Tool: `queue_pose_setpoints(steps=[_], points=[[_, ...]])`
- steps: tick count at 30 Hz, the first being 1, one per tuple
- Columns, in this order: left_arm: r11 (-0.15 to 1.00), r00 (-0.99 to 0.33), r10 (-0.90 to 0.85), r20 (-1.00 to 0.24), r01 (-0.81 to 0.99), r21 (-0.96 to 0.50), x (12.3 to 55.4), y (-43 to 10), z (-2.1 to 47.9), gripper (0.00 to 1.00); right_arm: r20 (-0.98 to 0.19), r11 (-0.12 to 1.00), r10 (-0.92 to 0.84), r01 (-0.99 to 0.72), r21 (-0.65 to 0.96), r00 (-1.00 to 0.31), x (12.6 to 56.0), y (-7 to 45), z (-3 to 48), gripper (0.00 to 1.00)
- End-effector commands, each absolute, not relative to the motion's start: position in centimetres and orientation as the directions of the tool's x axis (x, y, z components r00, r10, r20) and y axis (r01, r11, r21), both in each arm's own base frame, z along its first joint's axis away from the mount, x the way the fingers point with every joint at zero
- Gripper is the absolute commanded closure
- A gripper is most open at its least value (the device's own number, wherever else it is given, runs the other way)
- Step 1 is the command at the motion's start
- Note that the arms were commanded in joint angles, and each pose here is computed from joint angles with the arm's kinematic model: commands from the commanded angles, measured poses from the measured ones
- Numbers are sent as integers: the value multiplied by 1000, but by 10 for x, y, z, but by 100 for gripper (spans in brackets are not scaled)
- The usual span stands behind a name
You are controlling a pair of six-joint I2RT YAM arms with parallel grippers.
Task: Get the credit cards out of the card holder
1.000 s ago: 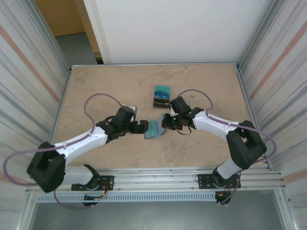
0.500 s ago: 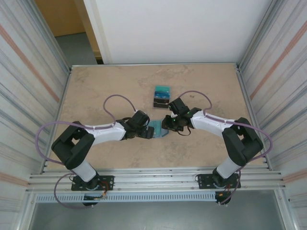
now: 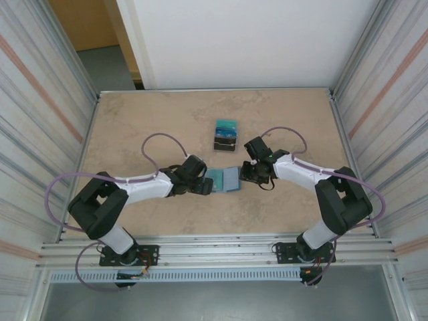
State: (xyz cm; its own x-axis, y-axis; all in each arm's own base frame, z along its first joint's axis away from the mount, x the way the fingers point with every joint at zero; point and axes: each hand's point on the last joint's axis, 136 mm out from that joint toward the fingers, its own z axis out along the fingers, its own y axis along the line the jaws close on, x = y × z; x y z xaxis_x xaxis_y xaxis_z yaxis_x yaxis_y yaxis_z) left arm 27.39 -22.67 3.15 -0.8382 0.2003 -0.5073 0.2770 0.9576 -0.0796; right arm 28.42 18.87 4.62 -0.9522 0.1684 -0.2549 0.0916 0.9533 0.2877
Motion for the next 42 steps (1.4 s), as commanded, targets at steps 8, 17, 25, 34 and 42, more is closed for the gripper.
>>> queue_pose_setpoints(steps=[8,17,25,34,42], points=[[958,-829,158,-536,261,-121,269,-224,54,1,-351,983,150,101,155,-924,284,147,80,69],[953,-798,91,-596,243,-181,281,-235,82,6,-465,979,169,95,178,-869,288,136,144,51],[947,-834,-13,-551,167,-276,288,-239,72,15,-400,904,203,15,427,-894,281,199,149,62],[923,-863,-8,-505,187,-335,291,-255,57,21,-260,896,105,-22,444,-960,280,270,94,67],[904,-882,28,-471,223,-364,287,-269,44,26,-199,902,127,29,430,-972,292,269,61,66]])
